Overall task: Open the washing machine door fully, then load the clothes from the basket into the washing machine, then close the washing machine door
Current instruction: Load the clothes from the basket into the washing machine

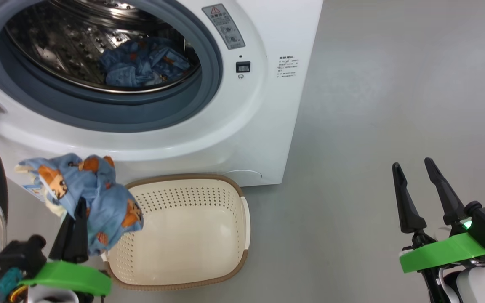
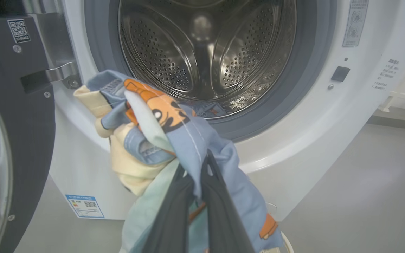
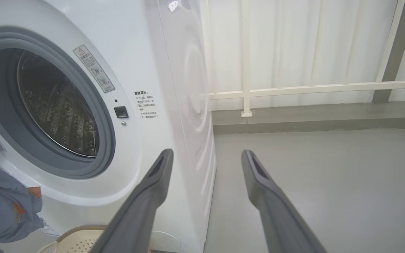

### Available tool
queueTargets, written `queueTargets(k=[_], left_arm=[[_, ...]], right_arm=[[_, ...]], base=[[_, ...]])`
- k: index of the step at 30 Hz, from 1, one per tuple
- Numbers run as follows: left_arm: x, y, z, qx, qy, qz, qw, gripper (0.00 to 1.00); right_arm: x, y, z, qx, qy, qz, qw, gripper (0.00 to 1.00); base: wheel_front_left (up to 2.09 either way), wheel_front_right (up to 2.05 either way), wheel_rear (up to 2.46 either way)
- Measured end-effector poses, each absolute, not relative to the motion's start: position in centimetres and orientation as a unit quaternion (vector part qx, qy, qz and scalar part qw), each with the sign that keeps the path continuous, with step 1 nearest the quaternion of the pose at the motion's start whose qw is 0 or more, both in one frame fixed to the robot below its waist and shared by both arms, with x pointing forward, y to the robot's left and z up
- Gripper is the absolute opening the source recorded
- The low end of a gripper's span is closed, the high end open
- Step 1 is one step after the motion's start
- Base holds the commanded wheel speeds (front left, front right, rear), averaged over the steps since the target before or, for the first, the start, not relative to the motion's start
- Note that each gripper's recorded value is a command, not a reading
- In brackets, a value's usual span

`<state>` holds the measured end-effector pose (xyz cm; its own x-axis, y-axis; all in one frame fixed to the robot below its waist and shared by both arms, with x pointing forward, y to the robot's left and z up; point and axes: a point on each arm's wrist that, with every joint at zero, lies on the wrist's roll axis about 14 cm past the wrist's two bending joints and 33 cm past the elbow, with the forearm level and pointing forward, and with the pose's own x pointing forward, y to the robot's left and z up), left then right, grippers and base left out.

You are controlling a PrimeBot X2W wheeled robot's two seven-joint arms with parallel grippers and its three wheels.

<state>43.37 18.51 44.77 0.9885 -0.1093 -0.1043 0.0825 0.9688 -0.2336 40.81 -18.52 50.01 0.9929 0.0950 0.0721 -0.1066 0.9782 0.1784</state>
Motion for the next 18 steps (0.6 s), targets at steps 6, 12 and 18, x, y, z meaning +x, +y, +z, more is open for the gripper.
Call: queueTargets(k=[6,12,18], left_arm=[[41.7,19.5,45.6,-0.125,0.038,-0.021,0.991,0.00],[40.6,19.8,45.7,-0.131,0.032,-0.005,0.991,0.00],[40.8,19.4,45.4,-0.138,0.035,-0.005,0.990,0.00]], right_arm=[[40.5,-18.5,50.3,0.092,-0.035,0.051,0.994,1.00],[39.8,-18.7,49.4,0.093,-0.022,0.047,0.994,1.00],[39.9,-18.7,49.0,0.093,-0.017,0.045,0.994,1.00]], base=[[0.00,0.00,0.00],[0.00,0.00,0.00],[0.00,0.00,0.00]])
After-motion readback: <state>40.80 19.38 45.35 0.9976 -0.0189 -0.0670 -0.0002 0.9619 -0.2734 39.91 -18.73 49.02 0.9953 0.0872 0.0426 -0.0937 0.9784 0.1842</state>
